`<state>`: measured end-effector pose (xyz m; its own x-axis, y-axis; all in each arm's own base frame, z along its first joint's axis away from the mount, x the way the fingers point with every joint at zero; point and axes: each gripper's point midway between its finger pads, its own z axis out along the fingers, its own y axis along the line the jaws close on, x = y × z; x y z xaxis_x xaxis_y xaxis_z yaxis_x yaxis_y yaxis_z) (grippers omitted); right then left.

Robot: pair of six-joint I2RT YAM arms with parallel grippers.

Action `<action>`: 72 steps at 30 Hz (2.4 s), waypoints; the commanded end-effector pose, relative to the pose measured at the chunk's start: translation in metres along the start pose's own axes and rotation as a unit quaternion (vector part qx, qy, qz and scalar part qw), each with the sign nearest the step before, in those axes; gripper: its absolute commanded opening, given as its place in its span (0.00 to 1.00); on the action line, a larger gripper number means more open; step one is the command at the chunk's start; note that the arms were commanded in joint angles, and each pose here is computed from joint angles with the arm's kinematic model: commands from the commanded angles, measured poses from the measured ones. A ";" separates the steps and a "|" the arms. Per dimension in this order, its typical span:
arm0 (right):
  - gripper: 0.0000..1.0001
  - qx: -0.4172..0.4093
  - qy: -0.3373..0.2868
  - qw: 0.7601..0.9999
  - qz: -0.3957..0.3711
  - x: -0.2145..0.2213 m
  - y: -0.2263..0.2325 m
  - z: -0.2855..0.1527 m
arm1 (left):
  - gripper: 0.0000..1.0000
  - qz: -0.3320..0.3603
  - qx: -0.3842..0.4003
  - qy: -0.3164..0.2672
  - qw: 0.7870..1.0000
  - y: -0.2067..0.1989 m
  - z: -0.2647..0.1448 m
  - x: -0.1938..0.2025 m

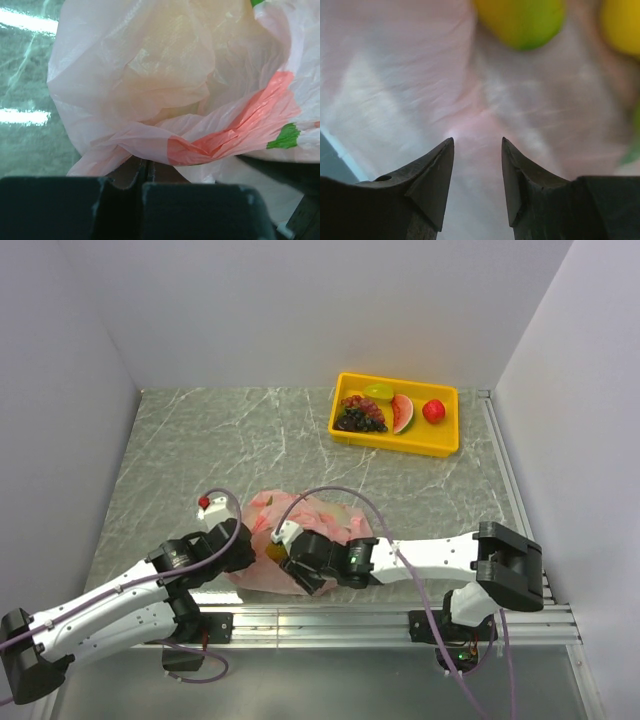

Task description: Untie the knot of the plastic bag and take out the fruit

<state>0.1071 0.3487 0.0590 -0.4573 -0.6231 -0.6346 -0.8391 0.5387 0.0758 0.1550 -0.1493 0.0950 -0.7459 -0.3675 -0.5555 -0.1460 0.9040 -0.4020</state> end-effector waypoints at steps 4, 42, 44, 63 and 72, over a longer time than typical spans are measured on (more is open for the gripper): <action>0.50 0.012 -0.119 0.993 0.018 -0.081 -0.028 -0.019 | 0.00 0.005 -0.041 0.036 0.999 -0.006 -0.021 -0.006; 0.02 -0.077 -0.161 0.980 -0.088 -0.092 -0.017 0.030 | 0.01 -0.003 -0.091 -0.031 0.995 0.014 -0.024 -0.032; 0.00 -0.069 -0.151 0.983 -0.084 -0.078 -0.022 0.024 | 0.01 0.004 -0.099 -0.043 0.994 0.015 -0.025 -0.038; 0.00 0.029 -0.451 0.889 0.072 -0.178 -0.126 -0.202 | 0.00 0.103 -0.046 -0.091 0.989 -0.011 0.000 -0.060; 0.00 0.330 -0.378 0.812 0.298 -0.146 -0.335 -0.213 | 0.01 0.128 0.017 -0.076 0.989 -0.031 -0.010 -0.057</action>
<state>0.3343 0.2065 0.3111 -0.1555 0.1984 -0.9677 -0.4324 0.8671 0.2473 0.1933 -0.1419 0.1298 -0.6626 -0.1823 -0.7265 -0.0250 0.9748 -0.2217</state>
